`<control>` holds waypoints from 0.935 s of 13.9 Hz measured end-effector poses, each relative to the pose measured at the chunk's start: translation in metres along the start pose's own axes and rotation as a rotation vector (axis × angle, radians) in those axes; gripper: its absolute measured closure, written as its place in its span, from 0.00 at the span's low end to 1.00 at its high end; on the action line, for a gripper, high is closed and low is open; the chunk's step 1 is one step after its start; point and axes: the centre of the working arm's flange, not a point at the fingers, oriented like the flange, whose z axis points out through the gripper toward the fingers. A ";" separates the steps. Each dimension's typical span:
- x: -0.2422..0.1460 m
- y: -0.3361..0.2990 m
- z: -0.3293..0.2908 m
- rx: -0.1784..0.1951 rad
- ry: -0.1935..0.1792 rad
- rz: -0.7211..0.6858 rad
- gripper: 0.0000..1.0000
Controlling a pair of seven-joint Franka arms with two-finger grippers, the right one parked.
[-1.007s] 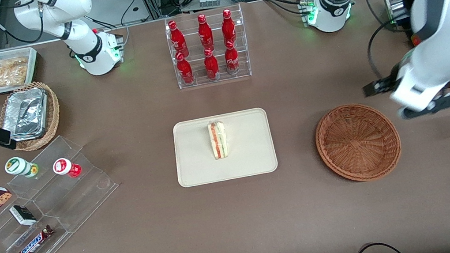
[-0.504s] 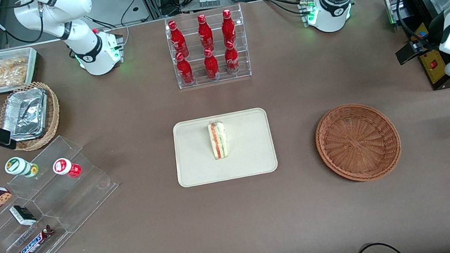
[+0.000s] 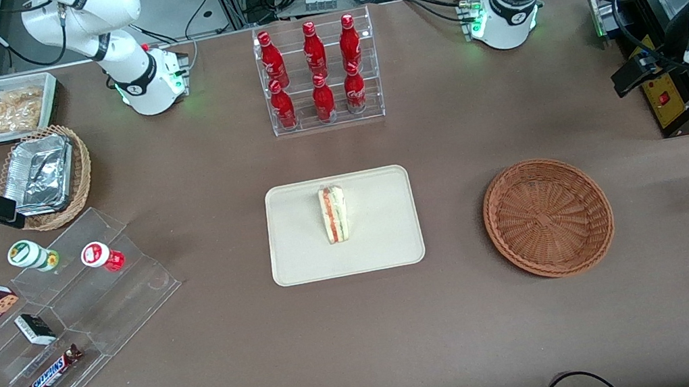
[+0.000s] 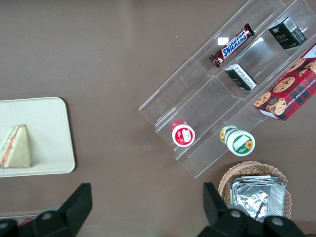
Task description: Place sandwich from basket to tray
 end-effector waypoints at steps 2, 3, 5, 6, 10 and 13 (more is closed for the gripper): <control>0.000 0.002 0.001 0.000 -0.003 0.005 0.00; 0.000 0.003 0.001 0.000 -0.003 0.007 0.00; 0.001 0.004 0.002 0.000 -0.003 0.007 0.00; 0.001 0.004 0.002 0.000 -0.004 0.007 0.00; 0.005 0.004 0.008 0.000 -0.015 0.007 0.00; 0.011 0.004 0.013 -0.001 -0.026 0.007 0.00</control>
